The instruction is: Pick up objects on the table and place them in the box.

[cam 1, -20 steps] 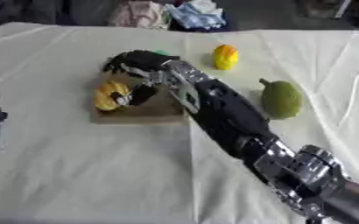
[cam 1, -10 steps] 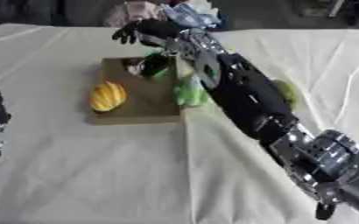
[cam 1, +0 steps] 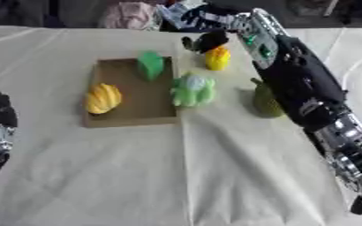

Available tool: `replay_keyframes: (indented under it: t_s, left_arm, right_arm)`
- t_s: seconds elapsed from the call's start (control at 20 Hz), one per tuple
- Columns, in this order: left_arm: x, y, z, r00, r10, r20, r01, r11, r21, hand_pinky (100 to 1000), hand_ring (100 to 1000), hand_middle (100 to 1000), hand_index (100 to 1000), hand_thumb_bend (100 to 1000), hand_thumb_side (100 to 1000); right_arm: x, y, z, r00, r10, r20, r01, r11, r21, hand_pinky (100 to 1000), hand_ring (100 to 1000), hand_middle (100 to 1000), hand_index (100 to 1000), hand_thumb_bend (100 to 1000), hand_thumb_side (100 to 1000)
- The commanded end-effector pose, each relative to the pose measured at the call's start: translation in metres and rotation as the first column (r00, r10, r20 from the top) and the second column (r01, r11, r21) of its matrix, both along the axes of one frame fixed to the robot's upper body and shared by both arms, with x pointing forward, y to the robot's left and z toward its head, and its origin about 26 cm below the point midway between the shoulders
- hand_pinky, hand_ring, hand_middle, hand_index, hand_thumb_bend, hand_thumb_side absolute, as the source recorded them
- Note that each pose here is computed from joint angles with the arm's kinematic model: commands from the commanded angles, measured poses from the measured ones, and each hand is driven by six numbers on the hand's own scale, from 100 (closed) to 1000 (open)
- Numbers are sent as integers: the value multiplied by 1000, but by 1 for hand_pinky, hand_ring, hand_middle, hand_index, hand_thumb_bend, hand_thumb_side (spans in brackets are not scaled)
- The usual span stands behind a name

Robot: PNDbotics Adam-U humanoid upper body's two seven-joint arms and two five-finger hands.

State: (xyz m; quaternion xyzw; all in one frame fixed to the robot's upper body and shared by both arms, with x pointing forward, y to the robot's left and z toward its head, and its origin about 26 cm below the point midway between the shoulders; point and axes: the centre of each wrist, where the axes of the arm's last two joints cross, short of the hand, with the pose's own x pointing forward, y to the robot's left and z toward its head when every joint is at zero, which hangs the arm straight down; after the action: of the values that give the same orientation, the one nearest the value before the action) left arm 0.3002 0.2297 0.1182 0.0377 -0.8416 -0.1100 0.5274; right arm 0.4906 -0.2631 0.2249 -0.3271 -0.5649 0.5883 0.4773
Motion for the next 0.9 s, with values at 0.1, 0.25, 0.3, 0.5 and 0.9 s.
replay_keyframes:
  t_s: [0.1,0.25,0.3,0.5,0.9]
  left_arm:
    - [-1,5,4,1000,12,13,-12,1000,21,730,829,727,805,246,392]
    - [-1,6,4,1000,13,12,-14,1000,22,730,829,727,805,248,392]
    - [-1,6,4,1000,14,12,-14,1000,22,730,829,727,805,248,392]
    - [-1,5,3,1000,12,11,-13,1000,22,730,829,727,806,246,393]
    - [-1,4,4,1000,6,13,-6,1000,21,730,828,727,806,243,393]
  right_arm:
    - [-1,-28,12,994,-102,39,104,993,-55,843,858,891,962,187,478]
    - [0,-36,6,989,-145,39,148,984,-97,848,863,898,962,207,464]
    - [1,-38,2,987,-157,34,160,981,-106,850,863,898,960,212,458]
    - [3,-43,-14,983,-185,-2,183,976,-119,848,862,896,951,211,473]
    - [6,-40,-40,975,-221,-11,218,970,-111,838,852,875,921,199,474]
